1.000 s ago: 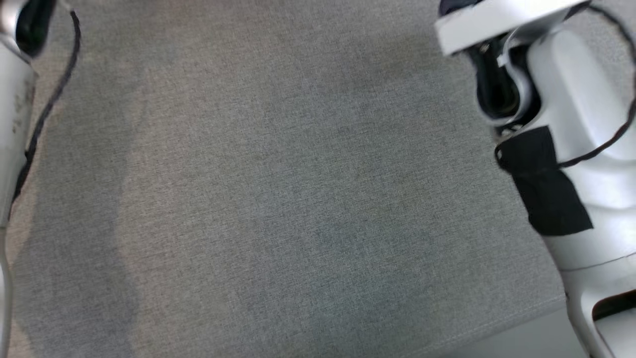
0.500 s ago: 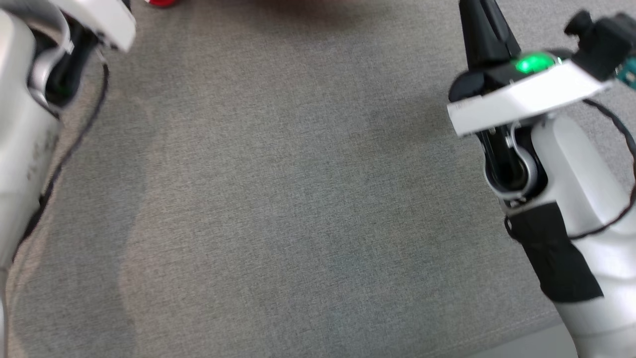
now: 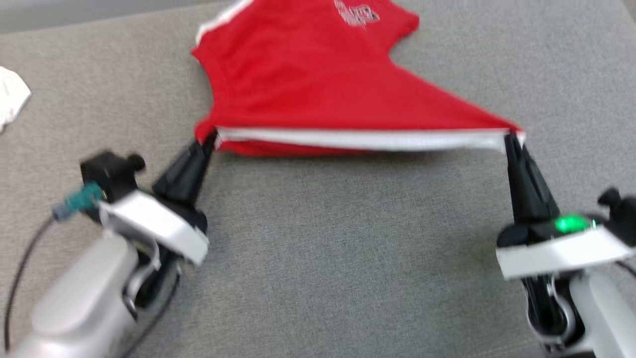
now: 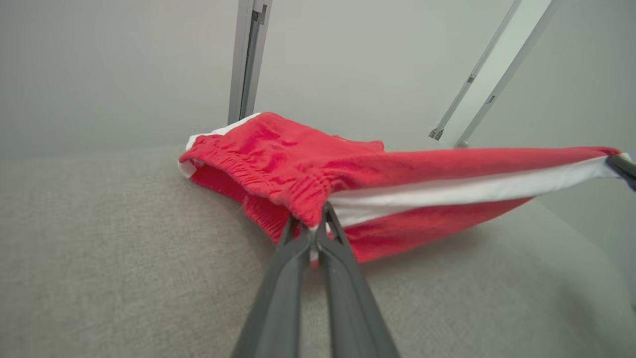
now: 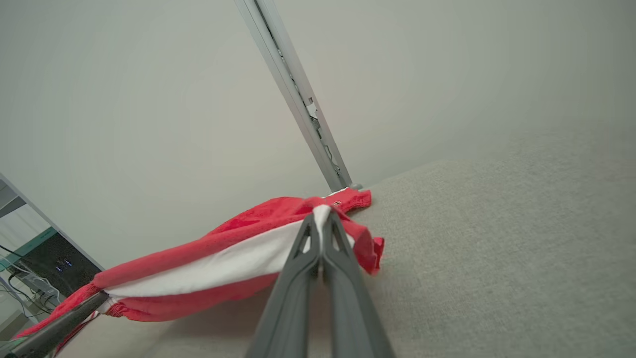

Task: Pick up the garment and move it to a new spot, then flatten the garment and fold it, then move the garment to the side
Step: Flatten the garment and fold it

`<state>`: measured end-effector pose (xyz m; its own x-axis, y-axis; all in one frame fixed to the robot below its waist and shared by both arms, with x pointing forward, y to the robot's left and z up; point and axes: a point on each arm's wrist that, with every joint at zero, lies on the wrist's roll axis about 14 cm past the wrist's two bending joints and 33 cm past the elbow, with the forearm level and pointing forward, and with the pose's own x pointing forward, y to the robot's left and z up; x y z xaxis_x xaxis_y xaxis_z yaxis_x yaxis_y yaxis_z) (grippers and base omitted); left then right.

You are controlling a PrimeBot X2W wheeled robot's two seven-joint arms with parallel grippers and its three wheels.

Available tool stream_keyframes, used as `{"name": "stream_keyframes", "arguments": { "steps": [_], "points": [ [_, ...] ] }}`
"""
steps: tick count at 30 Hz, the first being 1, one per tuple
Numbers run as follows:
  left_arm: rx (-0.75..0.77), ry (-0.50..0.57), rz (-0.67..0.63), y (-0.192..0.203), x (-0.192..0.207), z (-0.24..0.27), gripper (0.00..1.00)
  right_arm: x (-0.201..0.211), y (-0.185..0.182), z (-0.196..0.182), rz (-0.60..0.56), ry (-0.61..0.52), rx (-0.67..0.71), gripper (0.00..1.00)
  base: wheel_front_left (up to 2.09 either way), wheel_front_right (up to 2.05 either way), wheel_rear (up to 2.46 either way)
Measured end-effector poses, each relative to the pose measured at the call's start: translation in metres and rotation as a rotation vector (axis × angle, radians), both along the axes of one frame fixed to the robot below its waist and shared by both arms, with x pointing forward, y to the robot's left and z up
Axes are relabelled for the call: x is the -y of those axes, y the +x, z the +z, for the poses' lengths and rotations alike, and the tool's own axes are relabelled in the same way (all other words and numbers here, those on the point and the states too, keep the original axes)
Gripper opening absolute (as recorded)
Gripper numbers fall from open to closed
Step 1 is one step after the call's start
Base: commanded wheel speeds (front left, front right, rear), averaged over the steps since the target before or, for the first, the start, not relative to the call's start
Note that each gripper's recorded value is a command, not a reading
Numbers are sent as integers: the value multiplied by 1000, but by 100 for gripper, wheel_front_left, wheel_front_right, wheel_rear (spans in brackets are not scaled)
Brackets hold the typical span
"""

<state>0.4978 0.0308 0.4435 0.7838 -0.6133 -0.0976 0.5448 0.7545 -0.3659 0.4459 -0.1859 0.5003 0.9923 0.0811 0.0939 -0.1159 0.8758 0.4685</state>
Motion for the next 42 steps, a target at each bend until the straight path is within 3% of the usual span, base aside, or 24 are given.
{"name": "stream_keyframes", "arguments": {
  "steps": [12, 23, 32, 42],
  "points": [
    [-69, -41, 77, -99, -2, 3, 0, 8, -88, 0, -54, 21, -53, 0, 0, 0, 0],
    [-38, -111, 133, -145, -1, 32, 0, 16, -132, 25, -95, 28, -18, 0, 0, 0, 0],
    [-47, -95, 183, -151, -19, 29, 0, 12, -139, 22, -89, 17, -53, 0, 0, 0, 0],
    [-88, -157, 166, -145, -1, 28, 0, 18, -115, 10, -93, 16, -79, 0, 0, 0, 0]
  ]
}}
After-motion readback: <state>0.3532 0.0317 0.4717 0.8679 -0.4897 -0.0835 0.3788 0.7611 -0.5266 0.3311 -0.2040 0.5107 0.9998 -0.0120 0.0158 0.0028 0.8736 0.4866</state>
